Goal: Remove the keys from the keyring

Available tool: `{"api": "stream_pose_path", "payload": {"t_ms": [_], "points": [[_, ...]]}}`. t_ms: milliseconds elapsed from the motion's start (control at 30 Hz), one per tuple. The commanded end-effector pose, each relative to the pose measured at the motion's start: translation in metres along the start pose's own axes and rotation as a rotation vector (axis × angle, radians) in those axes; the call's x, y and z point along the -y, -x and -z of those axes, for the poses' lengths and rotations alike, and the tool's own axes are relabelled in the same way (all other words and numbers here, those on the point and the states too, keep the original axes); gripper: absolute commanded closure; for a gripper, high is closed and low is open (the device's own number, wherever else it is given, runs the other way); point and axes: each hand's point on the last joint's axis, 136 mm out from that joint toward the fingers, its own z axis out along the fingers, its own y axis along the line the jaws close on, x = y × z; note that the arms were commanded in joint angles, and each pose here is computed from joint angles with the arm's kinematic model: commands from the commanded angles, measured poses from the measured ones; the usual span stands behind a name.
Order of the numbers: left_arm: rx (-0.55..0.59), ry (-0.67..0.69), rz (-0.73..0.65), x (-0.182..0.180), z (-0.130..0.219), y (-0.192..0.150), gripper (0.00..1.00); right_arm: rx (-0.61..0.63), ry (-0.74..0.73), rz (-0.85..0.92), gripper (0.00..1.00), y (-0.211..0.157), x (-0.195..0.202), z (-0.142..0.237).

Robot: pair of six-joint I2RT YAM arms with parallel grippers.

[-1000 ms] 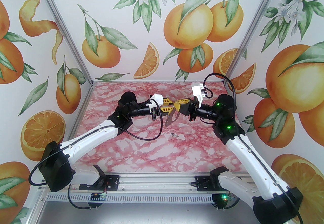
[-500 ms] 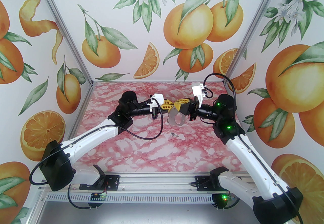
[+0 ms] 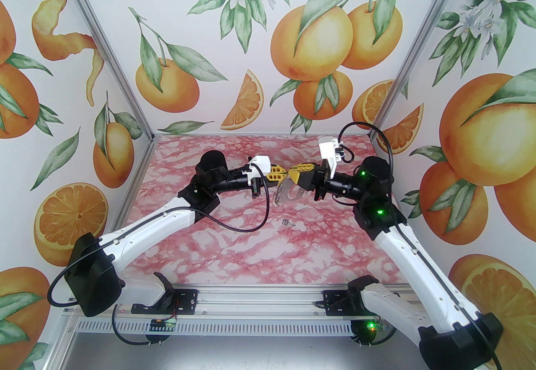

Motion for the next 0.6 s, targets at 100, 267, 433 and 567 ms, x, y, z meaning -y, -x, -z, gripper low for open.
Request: {"api": "stream_pose_path", "payload": {"t_ms": [100,267,433,567], "points": [[0.021,0.043,0.021,-0.011,0.006,0.016,1.0,0.076,-0.035,0.122,1.0,0.024,-0.011,0.011],[0.046,0.077,0.073,-0.018,0.007,0.02,1.0,0.064,-0.031,0.142,1.0,0.021,-0.013,0.012],[0.086,0.1,0.166,-0.024,0.007,0.026,1.0,0.052,-0.056,0.173,1.0,0.018,-0.011,0.014],[0.095,0.113,0.243,-0.028,0.007,0.027,1.0,0.048,-0.071,0.193,1.0,0.018,-0.008,0.014]]}}
